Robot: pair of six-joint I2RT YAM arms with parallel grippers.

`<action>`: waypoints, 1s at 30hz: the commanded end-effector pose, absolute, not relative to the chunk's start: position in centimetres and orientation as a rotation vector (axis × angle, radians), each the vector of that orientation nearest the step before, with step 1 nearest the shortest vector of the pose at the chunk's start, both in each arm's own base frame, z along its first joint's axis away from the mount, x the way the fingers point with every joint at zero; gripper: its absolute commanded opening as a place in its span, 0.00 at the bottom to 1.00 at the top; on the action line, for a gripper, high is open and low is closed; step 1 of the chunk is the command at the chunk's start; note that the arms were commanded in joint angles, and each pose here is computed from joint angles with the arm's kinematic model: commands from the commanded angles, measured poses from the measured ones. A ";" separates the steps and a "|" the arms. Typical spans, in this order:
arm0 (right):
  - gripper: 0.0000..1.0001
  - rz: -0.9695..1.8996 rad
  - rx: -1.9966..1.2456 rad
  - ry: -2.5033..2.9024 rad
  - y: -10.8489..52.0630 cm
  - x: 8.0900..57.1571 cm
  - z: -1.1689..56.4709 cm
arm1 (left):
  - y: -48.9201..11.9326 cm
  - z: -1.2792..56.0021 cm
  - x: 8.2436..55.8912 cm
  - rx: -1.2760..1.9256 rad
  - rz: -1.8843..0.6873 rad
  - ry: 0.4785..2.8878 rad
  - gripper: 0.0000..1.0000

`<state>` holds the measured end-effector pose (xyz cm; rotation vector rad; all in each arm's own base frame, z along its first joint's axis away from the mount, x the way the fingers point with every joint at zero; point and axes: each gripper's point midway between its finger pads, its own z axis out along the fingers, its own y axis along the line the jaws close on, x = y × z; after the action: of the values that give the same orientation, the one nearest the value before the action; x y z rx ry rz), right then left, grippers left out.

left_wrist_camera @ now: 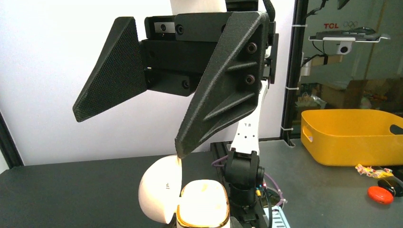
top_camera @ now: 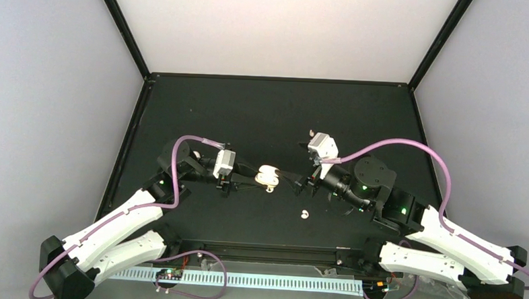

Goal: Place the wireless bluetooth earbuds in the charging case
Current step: Open the charging case, then move the earbud to the center of the board.

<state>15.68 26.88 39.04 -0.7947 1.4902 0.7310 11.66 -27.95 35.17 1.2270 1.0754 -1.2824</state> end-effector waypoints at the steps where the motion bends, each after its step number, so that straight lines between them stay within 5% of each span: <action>1: 0.90 0.729 -0.730 1.459 25.9 16.0 40.7 | -27.9 35.8 11.0 1.258 -1.274 1.023 0.02; 11: 0.87 0.882 -0.832 1.444 26.9 13.4 41.5 | -27.9 35.7 11.4 1.241 -1.254 1.043 0.02; 18: 0.83 0.678 -0.501 1.568 22.8 18.8 41.0 | -27.4 36.4 11.4 1.201 -1.223 1.050 0.02; 30: 0.74 0.566 0.079 2.030 16.4 28.6 22.1 | -25.3 36.7 9.8 1.171 -1.162 1.046 0.02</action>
<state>27.02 16.85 25.54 -0.0999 1.9485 0.5147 9.88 -25.45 37.29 1.1687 1.0358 -1.1861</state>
